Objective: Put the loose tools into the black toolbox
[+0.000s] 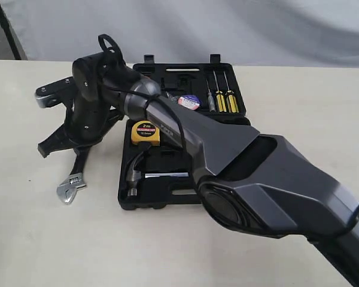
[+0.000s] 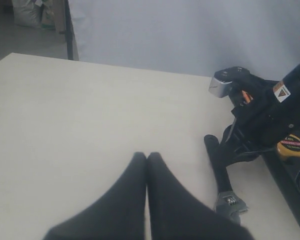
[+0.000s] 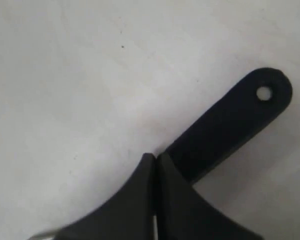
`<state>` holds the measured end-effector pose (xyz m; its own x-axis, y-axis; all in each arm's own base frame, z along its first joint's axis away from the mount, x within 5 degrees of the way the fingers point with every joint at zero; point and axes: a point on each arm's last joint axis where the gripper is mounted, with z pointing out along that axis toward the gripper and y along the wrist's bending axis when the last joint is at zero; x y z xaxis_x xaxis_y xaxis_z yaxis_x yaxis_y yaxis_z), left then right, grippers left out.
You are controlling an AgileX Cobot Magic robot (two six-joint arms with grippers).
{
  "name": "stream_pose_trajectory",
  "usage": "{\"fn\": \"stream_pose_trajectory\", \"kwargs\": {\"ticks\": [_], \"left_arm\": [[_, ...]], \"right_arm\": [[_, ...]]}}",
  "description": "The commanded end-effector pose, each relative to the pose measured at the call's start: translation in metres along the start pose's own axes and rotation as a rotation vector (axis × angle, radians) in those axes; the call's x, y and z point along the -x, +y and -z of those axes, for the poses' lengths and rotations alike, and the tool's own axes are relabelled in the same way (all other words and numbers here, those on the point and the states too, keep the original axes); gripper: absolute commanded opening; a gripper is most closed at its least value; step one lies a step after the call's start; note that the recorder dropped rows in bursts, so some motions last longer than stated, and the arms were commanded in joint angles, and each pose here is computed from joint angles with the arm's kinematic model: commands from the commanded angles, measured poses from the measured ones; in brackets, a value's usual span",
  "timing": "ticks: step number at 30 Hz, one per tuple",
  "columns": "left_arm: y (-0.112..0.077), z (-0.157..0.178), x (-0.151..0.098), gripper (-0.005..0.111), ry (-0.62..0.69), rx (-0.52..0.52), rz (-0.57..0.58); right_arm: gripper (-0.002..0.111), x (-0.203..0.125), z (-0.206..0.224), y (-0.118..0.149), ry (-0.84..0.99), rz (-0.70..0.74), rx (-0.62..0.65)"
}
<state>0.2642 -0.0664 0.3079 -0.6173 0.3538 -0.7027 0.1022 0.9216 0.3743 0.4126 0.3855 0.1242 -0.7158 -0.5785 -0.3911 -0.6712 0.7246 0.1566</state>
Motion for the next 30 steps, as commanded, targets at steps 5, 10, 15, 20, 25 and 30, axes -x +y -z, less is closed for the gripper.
{"fn": "stream_pose_trajectory", "kwargs": {"ticks": [5,10,15,20,25,30], "left_arm": [[0.000,0.001,-0.002,0.001,-0.007,-0.014,0.022],[0.000,0.001,-0.002,0.001,-0.007,-0.014,0.022],[0.000,0.001,-0.002,0.001,-0.007,-0.014,0.022],[0.000,0.001,-0.002,0.001,-0.007,-0.014,0.022],[0.000,0.001,-0.002,0.001,-0.007,-0.014,0.022],[0.000,0.001,-0.002,0.001,-0.007,-0.014,0.022]], "right_arm": [[-0.001,-0.002,0.009,0.013,0.046,-0.067,0.136],[-0.001,0.020,0.073,0.017,-0.077,0.025,0.094],[-0.001,0.023,0.088,0.019,-0.096,0.081,0.020],[-0.001,-0.001,0.053,0.024,0.059,0.161,-0.121],[-0.001,-0.019,0.033,0.040,0.152,0.229,-0.159],[-0.001,-0.023,0.025,0.046,0.171,0.235,-0.152]]}}
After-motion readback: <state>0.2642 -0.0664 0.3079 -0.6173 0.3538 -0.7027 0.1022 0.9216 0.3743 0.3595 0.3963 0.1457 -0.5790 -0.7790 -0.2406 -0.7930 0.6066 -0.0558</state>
